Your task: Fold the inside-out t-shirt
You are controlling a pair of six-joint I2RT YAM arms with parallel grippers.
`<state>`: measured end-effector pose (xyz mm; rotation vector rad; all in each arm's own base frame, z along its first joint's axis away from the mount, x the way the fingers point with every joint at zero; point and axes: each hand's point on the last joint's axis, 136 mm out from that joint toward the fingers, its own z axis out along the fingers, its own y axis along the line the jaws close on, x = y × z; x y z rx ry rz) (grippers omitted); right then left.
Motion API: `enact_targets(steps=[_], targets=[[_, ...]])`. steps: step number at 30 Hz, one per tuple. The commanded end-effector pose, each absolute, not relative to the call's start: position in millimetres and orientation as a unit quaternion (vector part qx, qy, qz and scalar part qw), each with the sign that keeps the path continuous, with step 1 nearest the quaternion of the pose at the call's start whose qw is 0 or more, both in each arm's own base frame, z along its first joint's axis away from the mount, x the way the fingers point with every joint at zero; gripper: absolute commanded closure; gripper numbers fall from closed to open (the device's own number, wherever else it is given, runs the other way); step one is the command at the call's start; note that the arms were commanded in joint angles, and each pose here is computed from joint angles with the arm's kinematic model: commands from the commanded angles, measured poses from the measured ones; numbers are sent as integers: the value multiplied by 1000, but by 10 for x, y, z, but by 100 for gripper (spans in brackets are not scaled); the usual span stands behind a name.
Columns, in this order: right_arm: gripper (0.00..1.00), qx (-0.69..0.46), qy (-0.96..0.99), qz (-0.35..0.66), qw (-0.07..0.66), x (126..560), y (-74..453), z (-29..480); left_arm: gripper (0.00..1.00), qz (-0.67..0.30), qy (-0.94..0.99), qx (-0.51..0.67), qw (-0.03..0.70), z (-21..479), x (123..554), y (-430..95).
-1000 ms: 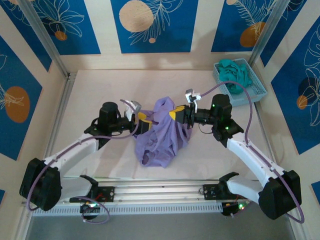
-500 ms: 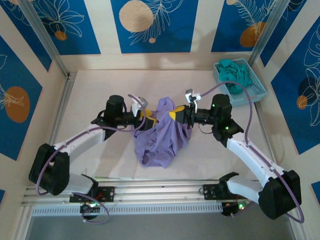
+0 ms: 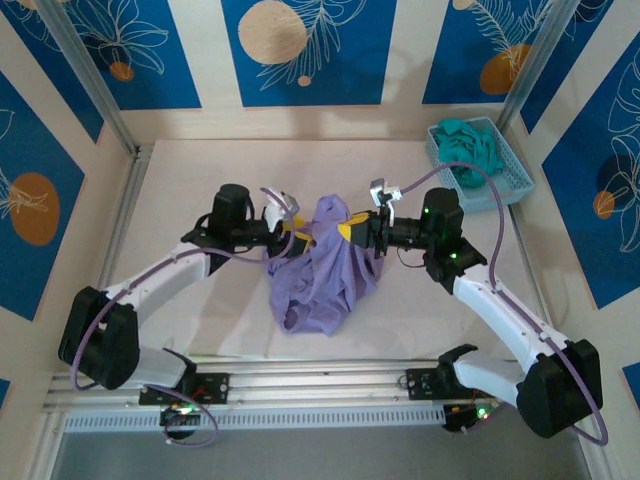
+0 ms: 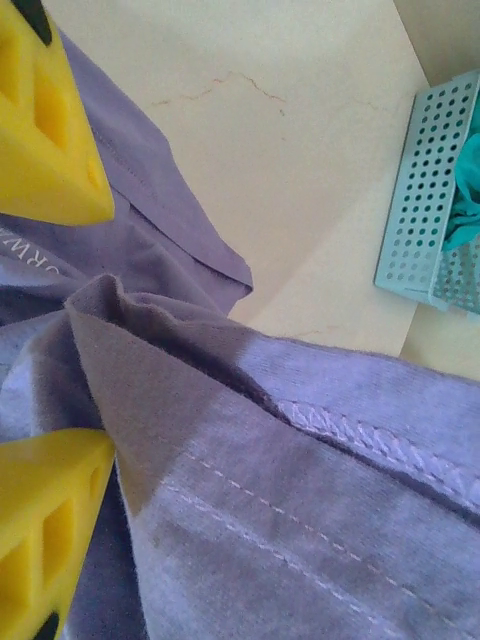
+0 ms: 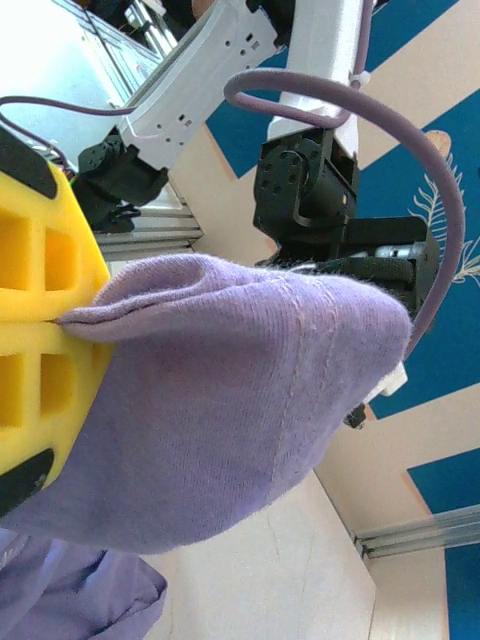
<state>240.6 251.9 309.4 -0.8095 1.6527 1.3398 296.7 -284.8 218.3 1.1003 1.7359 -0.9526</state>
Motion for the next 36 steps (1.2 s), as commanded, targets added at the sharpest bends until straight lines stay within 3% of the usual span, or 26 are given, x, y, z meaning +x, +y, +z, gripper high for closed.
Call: enact_targets(steps=[1, 5, 8, 13, 17, 24, 36], targets=[[100, -332, 651, 538, 420, 2392, 2522, 3137, 40, -384, 663, 483, 423, 2256, 2978, -2914], [100, -332, 651, 538, 421, 2387, 2521, 3149, 38, -404, 647, 498, 412, 2246, 2976, -2992], [100, -333, 651, 537, 421, 2386, 2517, 3145, 44, -417, 638, 499, 412, 2274, 2989, -3042], [100, -333, 652, 533, 424, 2390, 2505, 3153, 67, -432, 636, 493, 407, 2310, 2992, -3072], [100, -326, 657, 528, 428, 2423, 2473, 3143, 100, -422, 649, 471, 423, 2320, 3045, -3033], [100, -306, 678, 495, 450, 2511, 2384, 3103, 100, -326, 721, 378, 480, 2406, 3171, -2648], [100, -241, 750, 388, 478, 2806, 2532, 2864, 100, -322, 783, 281, 451, 2726, 2759, -2243]])
